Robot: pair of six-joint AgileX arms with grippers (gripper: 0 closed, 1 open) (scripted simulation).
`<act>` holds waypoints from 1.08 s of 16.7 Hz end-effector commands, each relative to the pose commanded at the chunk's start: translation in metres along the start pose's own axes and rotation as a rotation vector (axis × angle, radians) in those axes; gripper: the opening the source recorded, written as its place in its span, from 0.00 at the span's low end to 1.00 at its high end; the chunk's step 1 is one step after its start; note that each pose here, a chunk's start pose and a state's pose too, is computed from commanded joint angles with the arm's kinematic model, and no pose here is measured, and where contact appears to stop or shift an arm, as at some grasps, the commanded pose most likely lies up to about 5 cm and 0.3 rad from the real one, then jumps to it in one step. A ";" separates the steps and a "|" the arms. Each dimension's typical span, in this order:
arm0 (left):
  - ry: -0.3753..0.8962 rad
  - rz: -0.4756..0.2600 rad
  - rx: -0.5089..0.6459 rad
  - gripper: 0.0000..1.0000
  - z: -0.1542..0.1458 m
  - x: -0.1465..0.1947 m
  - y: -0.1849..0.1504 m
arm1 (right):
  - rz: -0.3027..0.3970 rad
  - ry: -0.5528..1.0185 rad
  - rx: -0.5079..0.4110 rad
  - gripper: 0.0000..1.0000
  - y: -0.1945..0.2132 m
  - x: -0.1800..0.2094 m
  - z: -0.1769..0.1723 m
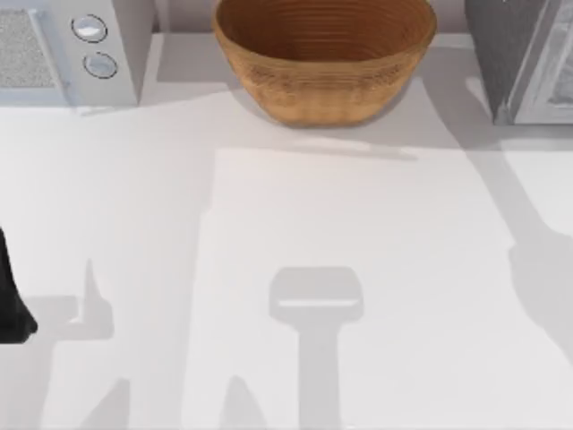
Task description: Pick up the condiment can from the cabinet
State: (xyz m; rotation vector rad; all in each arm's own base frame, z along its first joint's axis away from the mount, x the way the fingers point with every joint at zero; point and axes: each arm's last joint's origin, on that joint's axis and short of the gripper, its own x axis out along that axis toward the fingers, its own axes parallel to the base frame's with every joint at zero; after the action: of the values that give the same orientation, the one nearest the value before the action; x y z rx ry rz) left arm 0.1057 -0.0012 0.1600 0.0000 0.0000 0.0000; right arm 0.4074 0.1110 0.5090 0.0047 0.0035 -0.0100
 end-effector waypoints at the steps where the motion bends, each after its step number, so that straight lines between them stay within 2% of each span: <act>1: 0.000 0.000 0.000 1.00 0.000 0.000 0.000 | 0.000 0.000 0.000 0.00 0.000 0.000 0.000; 8: 0.000 0.000 0.000 1.00 0.000 0.000 0.000 | 0.003 0.001 0.002 0.00 0.001 -0.001 0.000; 10: 0.000 0.000 0.000 1.00 0.000 0.000 0.000 | 0.005 0.005 0.003 0.00 0.005 -0.014 0.006; 12: 0.000 0.000 0.000 1.00 0.000 0.000 0.000 | 0.005 0.003 0.005 0.00 0.010 -0.042 0.019; 18: 0.000 0.000 0.000 1.00 0.000 0.000 0.000 | 0.003 -0.010 0.008 0.00 0.004 -0.158 0.058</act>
State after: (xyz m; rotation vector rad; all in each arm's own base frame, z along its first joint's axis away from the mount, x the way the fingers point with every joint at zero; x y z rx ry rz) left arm 0.1057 -0.0012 0.1600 0.0000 0.0000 0.0000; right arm 0.2499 0.1162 0.5672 0.0124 -0.0068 -0.0071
